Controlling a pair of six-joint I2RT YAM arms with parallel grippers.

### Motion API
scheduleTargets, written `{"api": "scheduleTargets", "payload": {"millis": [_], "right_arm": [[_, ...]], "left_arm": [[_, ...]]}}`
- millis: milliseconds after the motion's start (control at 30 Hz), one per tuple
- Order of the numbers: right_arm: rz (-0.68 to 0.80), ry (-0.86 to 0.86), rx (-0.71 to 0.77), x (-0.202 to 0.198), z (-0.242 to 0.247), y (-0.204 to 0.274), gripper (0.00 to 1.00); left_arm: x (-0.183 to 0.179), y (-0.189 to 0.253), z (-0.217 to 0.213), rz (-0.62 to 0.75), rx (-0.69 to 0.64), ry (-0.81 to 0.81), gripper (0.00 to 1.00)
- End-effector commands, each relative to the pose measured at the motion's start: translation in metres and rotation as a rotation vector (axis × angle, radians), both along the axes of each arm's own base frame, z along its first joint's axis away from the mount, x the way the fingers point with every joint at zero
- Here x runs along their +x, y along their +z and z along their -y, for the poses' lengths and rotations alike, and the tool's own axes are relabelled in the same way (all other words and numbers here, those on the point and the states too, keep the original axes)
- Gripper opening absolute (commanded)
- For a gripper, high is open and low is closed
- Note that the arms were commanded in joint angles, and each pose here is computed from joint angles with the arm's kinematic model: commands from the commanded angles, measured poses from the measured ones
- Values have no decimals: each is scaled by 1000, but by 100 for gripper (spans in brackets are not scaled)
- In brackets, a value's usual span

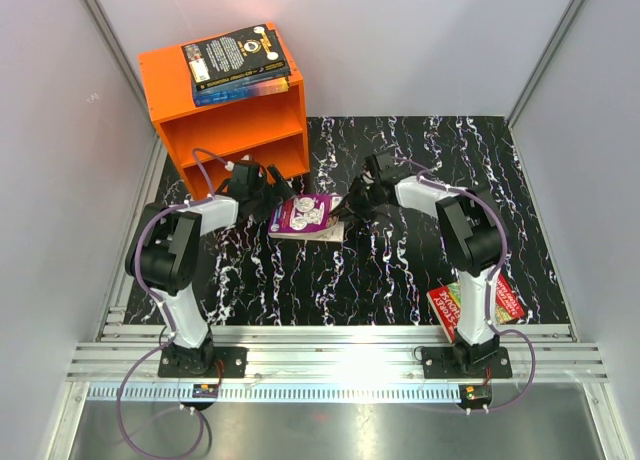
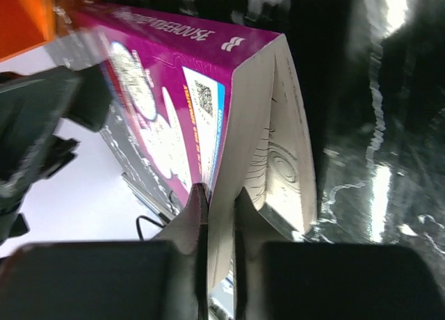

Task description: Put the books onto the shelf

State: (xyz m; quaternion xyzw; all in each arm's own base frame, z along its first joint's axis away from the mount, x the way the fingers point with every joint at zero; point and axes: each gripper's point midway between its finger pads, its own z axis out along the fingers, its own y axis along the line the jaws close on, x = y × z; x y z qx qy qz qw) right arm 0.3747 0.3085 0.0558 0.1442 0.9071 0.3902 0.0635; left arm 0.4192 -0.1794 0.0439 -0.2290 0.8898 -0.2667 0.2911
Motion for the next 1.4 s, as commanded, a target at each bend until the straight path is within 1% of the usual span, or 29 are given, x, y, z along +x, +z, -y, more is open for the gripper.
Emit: {"api": "scheduleTargets", "payload": {"millis": [0,67,100,133,200,233,300,367,400,467,500,533,567,600,633,733,767,800,833,867,900,933,967,1000,1067,1100,1200,1233,1367], "right_arm": [[21,91,65,-25,-29,10,1],[28,99,52,-33,-24,17,0],[36,99,46,-35,-22,21,0],[49,105,34,-41,-17,30,0],[53,84,-3,-45,-6,37,0],[82,75,-7,-47,0,50,0],[88,0,-71,-44,22,55,0],[107,-81,-74,-44,39,75,0],[118,-125,-80,-39,50,82,0],[150,-191,-62,-36,61,106,0],[162,-218,-70,-35,66,113,0],[197,-238,-50,-33,67,134,0],[206,-246,-47,-32,67,142,0],[205,-269,-60,-32,71,147,0],[222,-300,-43,-30,72,164,0],[230,-367,-26,-27,77,187,0],[229,-382,-17,-27,77,192,0],[225,-394,-5,-27,77,197,0],[220,-419,30,-28,76,208,0],[219,-433,50,-28,76,214,0],[215,-449,64,-28,76,218,0],[210,-477,89,-29,77,226,0],[213,-488,93,-29,78,230,0],[202,-505,72,-32,83,228,0],[193,-526,63,-36,87,231,0],[189,-533,72,-37,89,232,0],[182,-540,111,-42,87,238,0],[187,-546,112,-43,89,243,0],[176,-566,108,-47,94,247,0]], "left_arm": [[-30,0,34,-98,-86,-100,98],[-34,10,34,-89,-98,-101,99],[-33,30,33,-44,-115,-97,99],[-39,32,30,-51,-134,-83,99],[-40,64,23,8,-200,-44,99],[-46,70,20,23,-232,-46,99],[-48,97,3,72,-290,14,99],[-58,94,-11,72,-353,59,99],[-63,101,-10,66,-424,81,99],[-70,121,-10,137,-495,93,99],[-82,112,-9,98,-548,131,99],[-86,109,-11,99,-572,161,99],[-92,129,-5,172,-623,144,99],[-102,116,-5,133,-659,187,99],[-101,122,-5,173,-674,210,99],[-113,122,18,163,-704,194,99],[-118,130,33,175,-734,156,99],[-113,124,38,156,-754,192,99],[-111,138,44,202,-804,183,99],[-113,139,54,200,-830,172,99],[-108,129,58,164,-856,210,99],[-101,138,59,202,-905,225,99],[-99,139,62,204,-940,233,99],[-93,125,63,164,-971,283,99],[-89,141,72,197,-1058,264,99],[-86,143,76,193,-1076,269,99],[-84,142,100,169,-1043,227,99],[-82,145,102,188,-1039,260,99],[-71,168,107,230,-1068,278,99]]}}
